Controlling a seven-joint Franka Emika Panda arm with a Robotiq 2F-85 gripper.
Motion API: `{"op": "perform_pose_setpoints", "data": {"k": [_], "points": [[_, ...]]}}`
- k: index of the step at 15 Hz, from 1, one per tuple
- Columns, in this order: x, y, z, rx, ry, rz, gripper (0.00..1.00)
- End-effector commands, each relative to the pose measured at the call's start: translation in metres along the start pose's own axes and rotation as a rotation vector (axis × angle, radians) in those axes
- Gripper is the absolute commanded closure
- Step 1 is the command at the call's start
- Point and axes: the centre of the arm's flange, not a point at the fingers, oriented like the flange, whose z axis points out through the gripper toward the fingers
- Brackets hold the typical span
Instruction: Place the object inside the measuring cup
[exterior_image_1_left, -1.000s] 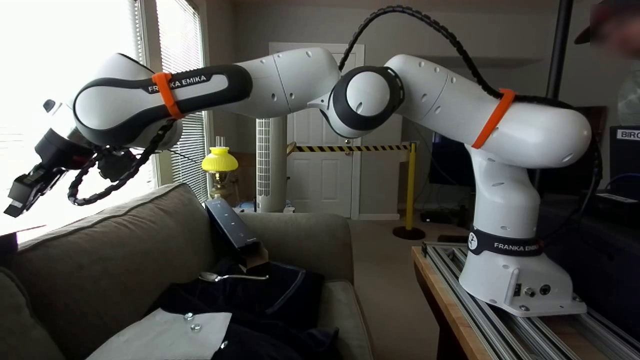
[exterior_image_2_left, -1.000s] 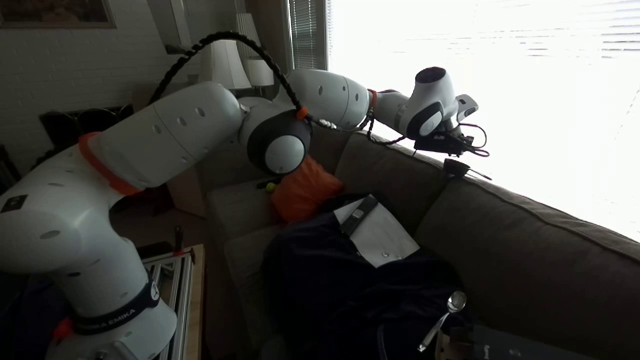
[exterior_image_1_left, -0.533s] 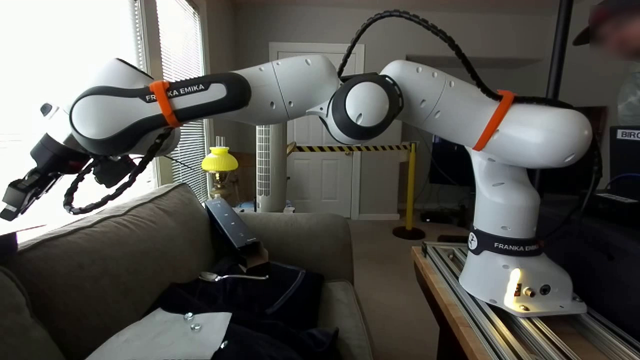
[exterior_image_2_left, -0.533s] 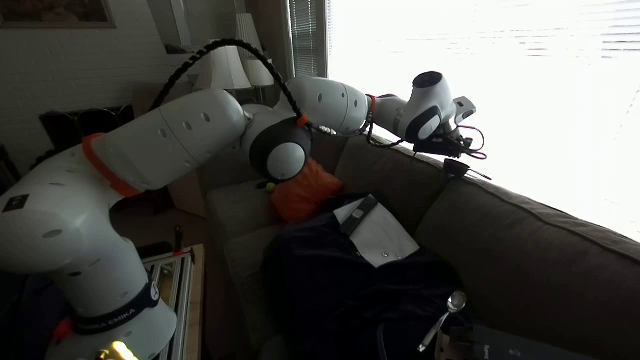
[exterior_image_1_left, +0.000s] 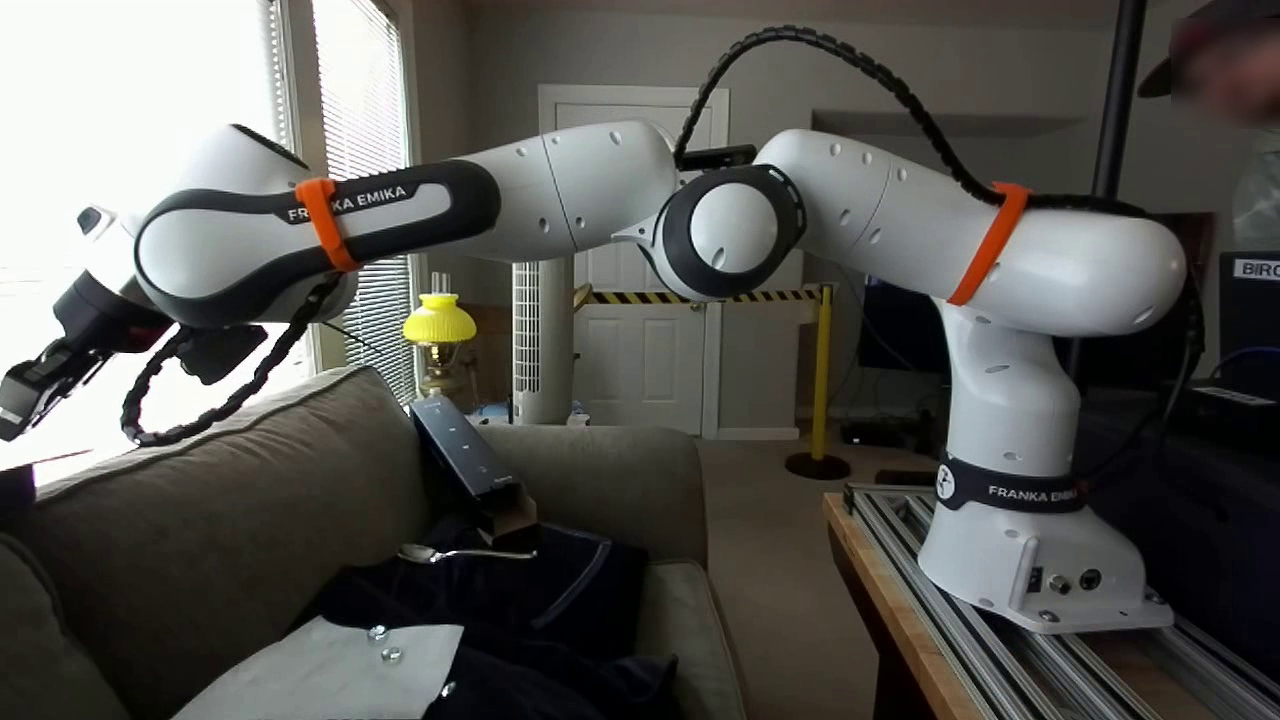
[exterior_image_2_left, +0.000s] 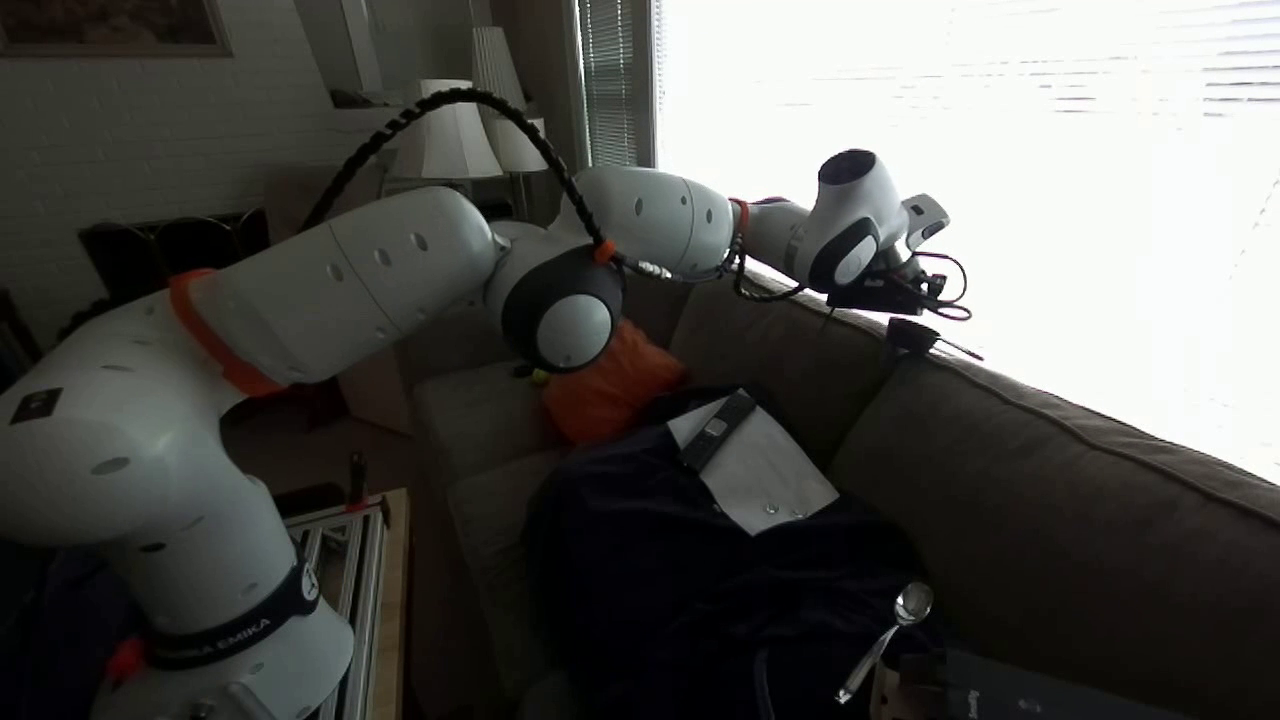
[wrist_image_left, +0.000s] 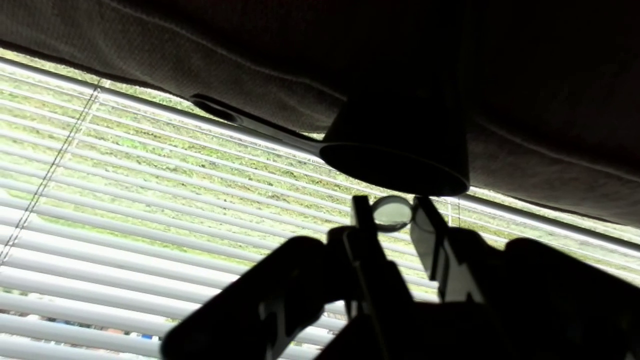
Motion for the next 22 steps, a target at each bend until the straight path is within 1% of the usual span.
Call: {"op": "perform_pose_setpoints", "data": {"k": [1,8,15,16,17,22], "points": [[0.0213,0.0039,0.0301,-0.031,0.028,0.014,0.94],[0.0254,-0.0021,0.0327,-0.036,0.064,0.013,0.94],[0.0259,-0.0008,0.0334,-0.06,0.089,0.018,0.94],[0.0259,-0.0006,0.0331,-0.066,0.092,0.02,0.5],[0.0257,-0.0004,0.0333,-0.069,0.095,0.02,0.49],[0.0238,-0.0025,0.0329,-0.072,0.088,0.008,0.14]]}}
